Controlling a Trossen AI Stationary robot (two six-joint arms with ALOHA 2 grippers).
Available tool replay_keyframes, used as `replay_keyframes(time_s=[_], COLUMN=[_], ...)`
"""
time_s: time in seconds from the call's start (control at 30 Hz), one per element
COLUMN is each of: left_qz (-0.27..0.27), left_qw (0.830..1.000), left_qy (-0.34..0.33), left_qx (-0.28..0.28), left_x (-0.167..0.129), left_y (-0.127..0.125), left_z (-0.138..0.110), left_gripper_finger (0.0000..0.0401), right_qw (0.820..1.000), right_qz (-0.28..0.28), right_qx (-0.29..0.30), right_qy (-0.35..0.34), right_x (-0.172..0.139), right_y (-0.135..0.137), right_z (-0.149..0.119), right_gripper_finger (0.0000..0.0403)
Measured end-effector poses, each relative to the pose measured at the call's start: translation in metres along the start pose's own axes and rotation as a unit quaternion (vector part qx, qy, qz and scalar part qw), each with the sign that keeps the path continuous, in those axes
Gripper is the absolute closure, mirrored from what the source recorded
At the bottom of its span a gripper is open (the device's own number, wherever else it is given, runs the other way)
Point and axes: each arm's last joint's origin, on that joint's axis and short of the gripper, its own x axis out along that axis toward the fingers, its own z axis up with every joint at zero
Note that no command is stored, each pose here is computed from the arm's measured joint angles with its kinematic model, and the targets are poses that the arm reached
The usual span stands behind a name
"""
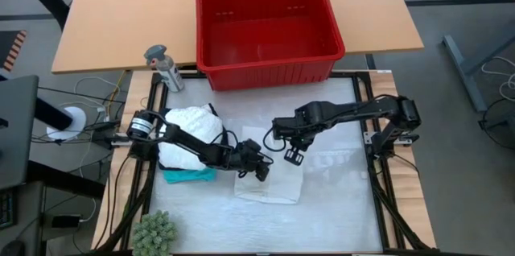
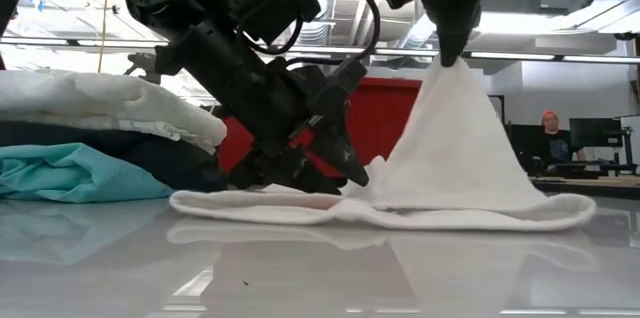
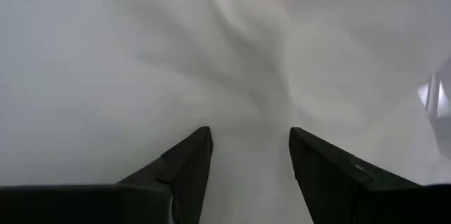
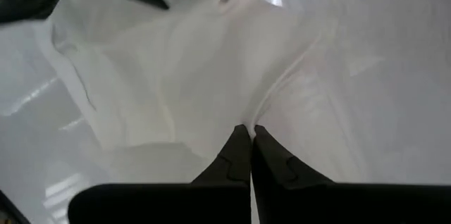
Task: Fold laundry
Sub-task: Fold the white shorts
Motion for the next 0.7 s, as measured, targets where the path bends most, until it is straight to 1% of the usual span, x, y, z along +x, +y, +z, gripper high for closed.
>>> replay_keyframes(time_s=[0.2,0.3,0.43,0.53,0.7], left_qz=[-0.003,-0.007,-0.012,-0.017,-0.033], left_qw=[1.000,1.000,1.000,0.999,0.999], left_qy=[0.005,0.007,0.013,0.016,0.013], left_qx=[-0.007,-0.008,-0.017,-0.025,-0.038], left_x=[0.002,0.002,0.003,0.004,0.004], left_y=[0.004,0.003,0.003,0.003,0.001], left_z=[0.005,0.005,0.004,0.004,0.005], left_gripper_finger=[0.0214,0.0214,0.0214,0.0214,0.0214], right_qw=[1.000,0.998,0.988,0.979,0.977], right_qz=[0.017,0.037,0.096,0.125,0.132], right_qx=[-0.009,-0.001,0.012,0.024,0.044], right_qy=[-0.024,-0.060,-0.123,-0.158,-0.162], right_x=[-0.010,-0.020,-0.037,-0.048,-0.046], right_y=[0.004,-0.001,-0.009,-0.017,-0.028], right_z=[-0.005,-0.002,0.005,0.009,0.018], right_gripper_finger=[0.0380,0.0380,0.0380,0.0380,0.0380])
